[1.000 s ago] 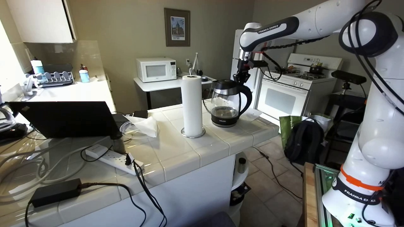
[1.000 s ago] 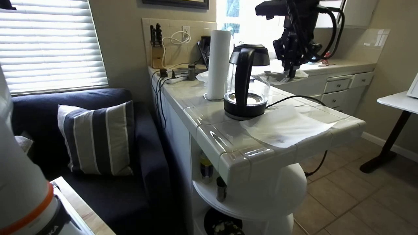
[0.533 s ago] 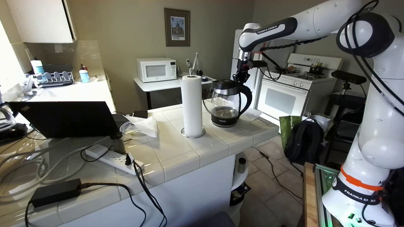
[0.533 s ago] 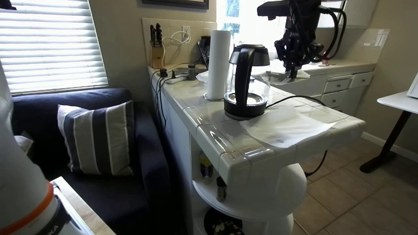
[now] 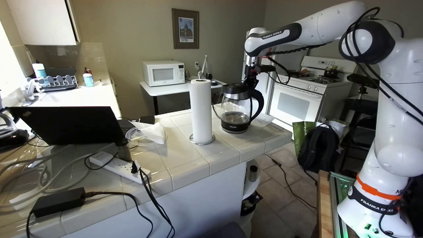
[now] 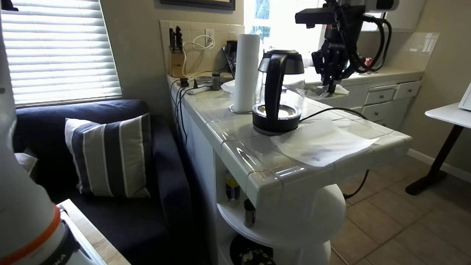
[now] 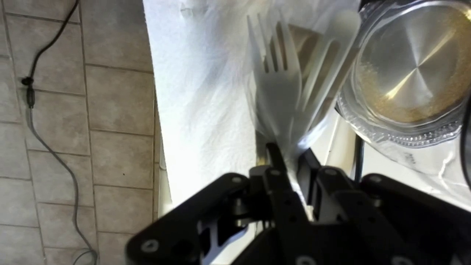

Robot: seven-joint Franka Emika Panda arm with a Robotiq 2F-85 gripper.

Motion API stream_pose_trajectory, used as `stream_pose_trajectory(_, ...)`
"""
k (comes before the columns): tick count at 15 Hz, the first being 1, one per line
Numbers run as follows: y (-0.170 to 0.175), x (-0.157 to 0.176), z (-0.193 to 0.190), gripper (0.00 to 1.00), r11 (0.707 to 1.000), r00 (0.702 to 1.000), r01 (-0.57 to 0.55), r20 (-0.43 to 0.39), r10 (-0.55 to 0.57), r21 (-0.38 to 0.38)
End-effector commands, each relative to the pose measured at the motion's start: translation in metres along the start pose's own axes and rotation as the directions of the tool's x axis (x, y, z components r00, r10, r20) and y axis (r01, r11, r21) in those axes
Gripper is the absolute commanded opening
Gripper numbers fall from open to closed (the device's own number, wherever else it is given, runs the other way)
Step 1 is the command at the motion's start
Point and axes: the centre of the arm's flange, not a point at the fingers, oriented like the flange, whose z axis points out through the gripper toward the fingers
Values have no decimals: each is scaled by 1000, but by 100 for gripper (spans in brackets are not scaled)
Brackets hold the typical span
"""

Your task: Put the paper towel on the white paper

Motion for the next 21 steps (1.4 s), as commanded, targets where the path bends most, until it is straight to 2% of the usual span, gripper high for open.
stream_pose_trajectory(1,6,33,22,4,1000,999,16,35,-16,8)
stream_pose_trajectory(8,27,75,85,4,993,991,115,70,-116,15)
stream_pose_trajectory(14,36,94,125,4,980,973,194,116,-199,52)
stream_pose_trajectory(15,37,93,124,40,978,970,201,124,-207,62)
stream_pose_trajectory(16,39,90,122,40,976,968,206,129,-214,68)
stream_pose_trajectory(21,53,56,75,77,972,959,217,164,-229,90)
